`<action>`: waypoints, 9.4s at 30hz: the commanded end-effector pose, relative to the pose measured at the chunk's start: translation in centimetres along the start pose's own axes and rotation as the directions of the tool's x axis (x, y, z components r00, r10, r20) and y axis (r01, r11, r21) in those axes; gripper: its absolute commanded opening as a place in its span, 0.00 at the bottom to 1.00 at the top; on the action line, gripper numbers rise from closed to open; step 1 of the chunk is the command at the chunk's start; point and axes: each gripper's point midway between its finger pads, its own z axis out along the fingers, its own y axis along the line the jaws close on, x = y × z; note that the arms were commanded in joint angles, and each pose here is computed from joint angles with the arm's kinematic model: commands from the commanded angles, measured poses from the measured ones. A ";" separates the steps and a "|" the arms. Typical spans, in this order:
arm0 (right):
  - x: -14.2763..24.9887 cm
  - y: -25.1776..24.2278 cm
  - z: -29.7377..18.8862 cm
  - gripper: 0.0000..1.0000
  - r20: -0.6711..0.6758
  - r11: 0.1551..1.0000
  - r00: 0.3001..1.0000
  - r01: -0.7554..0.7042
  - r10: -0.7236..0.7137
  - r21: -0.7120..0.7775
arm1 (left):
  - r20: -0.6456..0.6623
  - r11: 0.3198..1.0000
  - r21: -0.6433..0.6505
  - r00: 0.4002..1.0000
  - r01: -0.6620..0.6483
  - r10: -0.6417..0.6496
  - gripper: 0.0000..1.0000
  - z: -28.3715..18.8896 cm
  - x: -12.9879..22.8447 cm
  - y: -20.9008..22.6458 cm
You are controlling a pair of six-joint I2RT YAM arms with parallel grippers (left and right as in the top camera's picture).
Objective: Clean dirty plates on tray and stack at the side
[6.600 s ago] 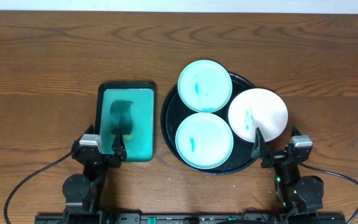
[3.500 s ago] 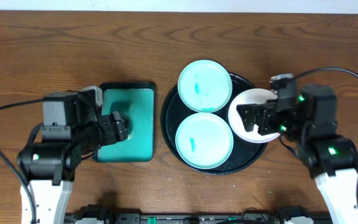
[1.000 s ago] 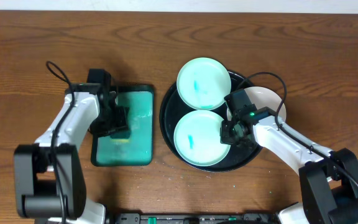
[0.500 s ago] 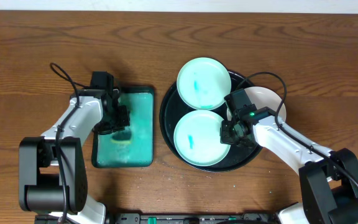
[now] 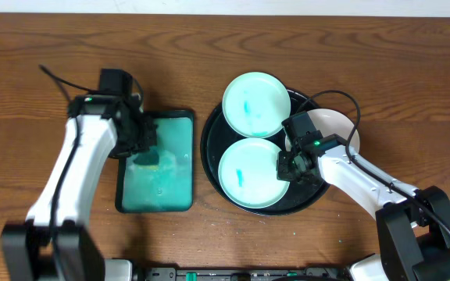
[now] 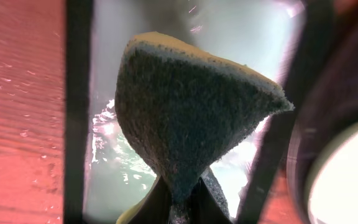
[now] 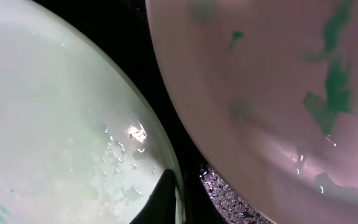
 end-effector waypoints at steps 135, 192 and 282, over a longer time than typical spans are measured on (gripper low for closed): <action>0.2 -1.5 1.2 0.01 -0.002 0.996 0.999 -0.046 0.047 0.078 | -0.391 0.889 0.423 0.849 -0.177 0.355 0.07 14.1 17.3 -25.0; -9.1 13.2 -18.1 0.01 0.610 0.886 0.692 0.462 -0.387 0.039 | 0.398 0.991 0.120 0.912 0.051 -0.095 0.66 -11.7 3.1 -2.0; -8.1 25.9 -20.2 0.01 0.880 0.888 0.318 0.409 -0.353 0.209 | 0.669 0.973 0.230 0.731 -0.030 -0.136 0.75 -20.6 9.7 0.0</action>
